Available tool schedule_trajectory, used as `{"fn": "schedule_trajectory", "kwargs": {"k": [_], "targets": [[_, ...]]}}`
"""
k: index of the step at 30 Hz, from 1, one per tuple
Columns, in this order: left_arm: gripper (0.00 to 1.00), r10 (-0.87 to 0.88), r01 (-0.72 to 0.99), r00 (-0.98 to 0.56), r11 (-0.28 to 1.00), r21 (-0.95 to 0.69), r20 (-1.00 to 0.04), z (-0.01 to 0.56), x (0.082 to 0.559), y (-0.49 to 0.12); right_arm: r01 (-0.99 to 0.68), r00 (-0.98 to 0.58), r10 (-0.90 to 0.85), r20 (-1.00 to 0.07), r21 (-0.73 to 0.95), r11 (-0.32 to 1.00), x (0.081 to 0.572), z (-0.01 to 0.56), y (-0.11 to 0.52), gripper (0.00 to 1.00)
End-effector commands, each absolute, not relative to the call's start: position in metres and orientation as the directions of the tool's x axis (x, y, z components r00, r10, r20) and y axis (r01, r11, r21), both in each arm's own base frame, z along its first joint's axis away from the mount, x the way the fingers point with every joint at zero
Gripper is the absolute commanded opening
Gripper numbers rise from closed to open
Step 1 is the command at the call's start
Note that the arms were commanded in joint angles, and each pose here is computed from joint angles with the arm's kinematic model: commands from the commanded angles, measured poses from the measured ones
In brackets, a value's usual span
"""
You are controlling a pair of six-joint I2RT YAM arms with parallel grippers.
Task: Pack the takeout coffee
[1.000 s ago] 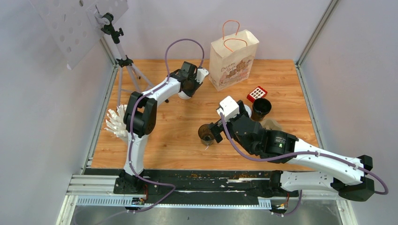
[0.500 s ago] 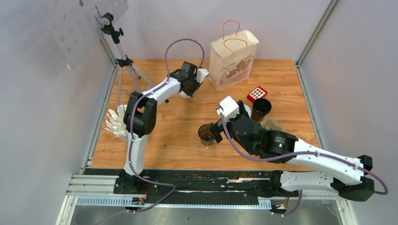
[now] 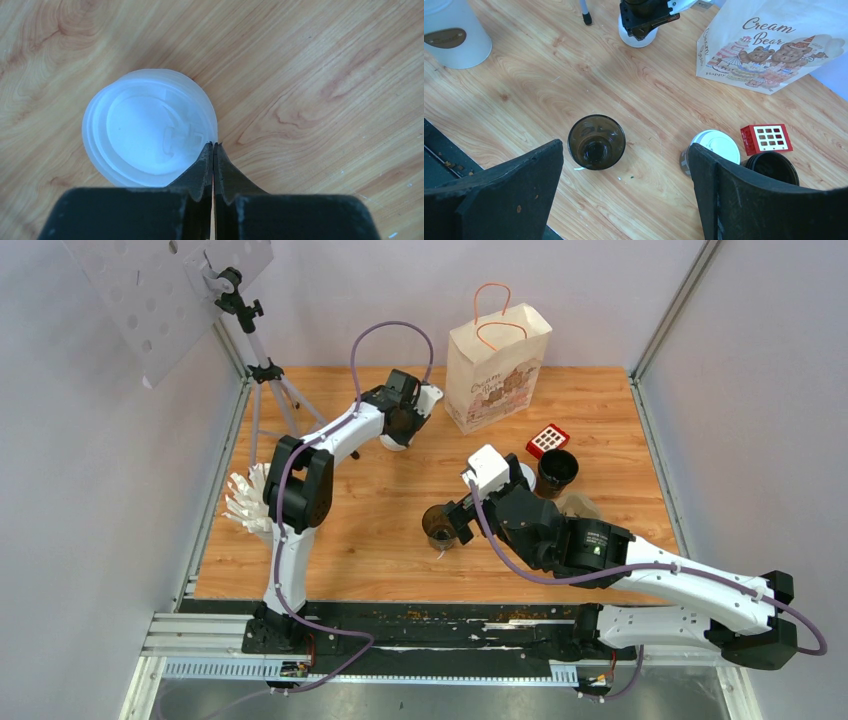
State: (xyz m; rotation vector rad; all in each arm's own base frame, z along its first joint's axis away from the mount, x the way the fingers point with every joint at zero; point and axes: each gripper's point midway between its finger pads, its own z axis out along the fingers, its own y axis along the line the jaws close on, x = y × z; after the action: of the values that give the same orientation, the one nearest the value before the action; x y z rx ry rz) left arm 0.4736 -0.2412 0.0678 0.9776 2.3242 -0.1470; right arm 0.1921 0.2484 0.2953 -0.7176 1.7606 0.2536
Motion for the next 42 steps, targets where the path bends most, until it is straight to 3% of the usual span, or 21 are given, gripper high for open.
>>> {"fn": "schedule_trajectory", "kwargs": {"k": [1,15,27,32,38,42], "targets": [[0.0,0.567,0.637,-0.536,0.758,0.142,-0.626,0.117,0.48,-0.239,-0.579,-0.152,-0.286,-0.946,-0.149,0.801,0.193,0.297,0.252,0.95],[0.0,0.489,0.608,-0.529,0.789,0.093,-0.693,0.186,0.46,-0.237,-0.599,-0.164,-0.245,-0.956,-0.101,0.794,0.188,0.285,0.253,0.95],[0.0,0.239,0.697,-0.53,0.669,-0.258,-0.814,0.288,0.388,-0.278,-0.711,0.101,-0.083,-0.991,-0.13,0.691,0.179,0.318,0.275,0.96],[0.0,0.133,0.733,-0.566,0.532,-0.424,-0.813,0.333,0.34,-0.292,-0.71,0.286,-0.028,-0.958,-0.231,0.665,0.174,0.335,0.273,0.99],[0.0,0.039,0.711,-0.686,0.247,-0.658,-0.726,0.38,0.271,-0.307,-0.623,0.488,0.005,-0.873,-0.344,0.703,0.177,0.357,0.259,1.0],[0.0,0.019,0.685,-0.728,0.055,-0.726,-0.685,0.399,0.236,-0.307,-0.574,0.552,-0.012,-0.834,-0.39,0.72,0.18,0.37,0.254,1.0]]}}
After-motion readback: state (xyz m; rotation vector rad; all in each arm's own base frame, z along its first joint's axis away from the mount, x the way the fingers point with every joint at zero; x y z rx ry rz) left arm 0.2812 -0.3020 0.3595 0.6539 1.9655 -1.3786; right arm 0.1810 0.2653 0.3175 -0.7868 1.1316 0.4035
